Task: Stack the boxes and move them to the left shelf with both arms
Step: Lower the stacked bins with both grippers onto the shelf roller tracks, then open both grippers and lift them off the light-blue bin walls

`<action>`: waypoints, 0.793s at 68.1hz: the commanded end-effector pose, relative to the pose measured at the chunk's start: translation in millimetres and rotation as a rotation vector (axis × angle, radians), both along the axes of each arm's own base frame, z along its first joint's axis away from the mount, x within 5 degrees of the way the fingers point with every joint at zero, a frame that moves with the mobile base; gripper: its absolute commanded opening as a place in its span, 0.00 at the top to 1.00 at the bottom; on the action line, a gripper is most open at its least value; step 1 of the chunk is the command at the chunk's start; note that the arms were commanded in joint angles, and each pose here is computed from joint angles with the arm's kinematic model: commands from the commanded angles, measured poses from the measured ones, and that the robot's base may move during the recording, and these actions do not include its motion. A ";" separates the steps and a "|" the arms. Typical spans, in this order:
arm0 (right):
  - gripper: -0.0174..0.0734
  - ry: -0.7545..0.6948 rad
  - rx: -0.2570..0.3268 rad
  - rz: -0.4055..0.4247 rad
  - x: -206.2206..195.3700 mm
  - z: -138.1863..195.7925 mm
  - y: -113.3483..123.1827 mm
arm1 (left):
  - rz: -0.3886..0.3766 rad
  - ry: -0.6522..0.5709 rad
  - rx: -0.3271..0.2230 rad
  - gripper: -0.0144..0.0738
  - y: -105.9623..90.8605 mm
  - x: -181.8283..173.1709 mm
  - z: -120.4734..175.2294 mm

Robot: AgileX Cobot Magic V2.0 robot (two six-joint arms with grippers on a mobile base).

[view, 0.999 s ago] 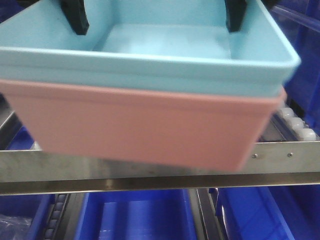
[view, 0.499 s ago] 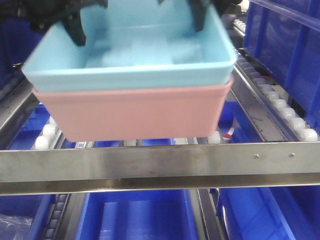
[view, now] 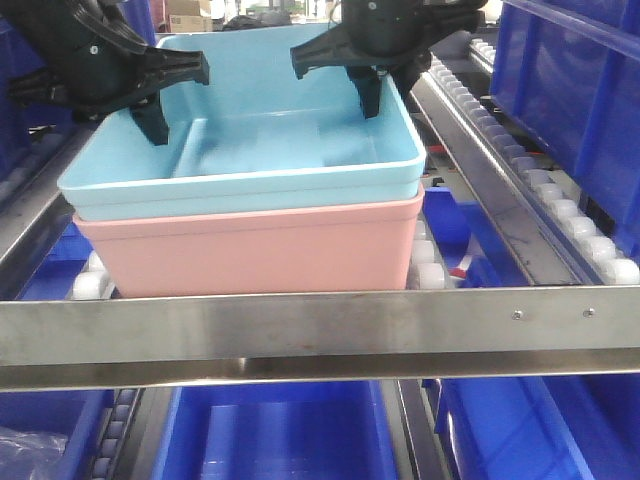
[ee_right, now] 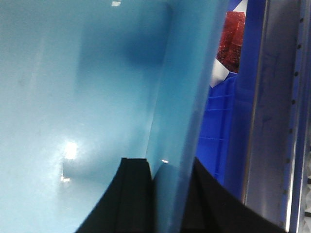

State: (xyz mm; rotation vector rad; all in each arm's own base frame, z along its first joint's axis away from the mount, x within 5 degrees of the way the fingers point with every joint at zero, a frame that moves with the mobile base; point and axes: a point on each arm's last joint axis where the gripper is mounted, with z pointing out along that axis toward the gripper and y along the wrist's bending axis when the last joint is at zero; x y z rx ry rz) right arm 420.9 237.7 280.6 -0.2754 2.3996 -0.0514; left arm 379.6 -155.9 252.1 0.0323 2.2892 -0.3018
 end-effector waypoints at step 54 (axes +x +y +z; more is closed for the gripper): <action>0.12 -0.163 0.160 0.056 -25.7 80.8 -1.7 | -0.062 -0.315 -0.117 0.25 -9.1 -13.6 99.3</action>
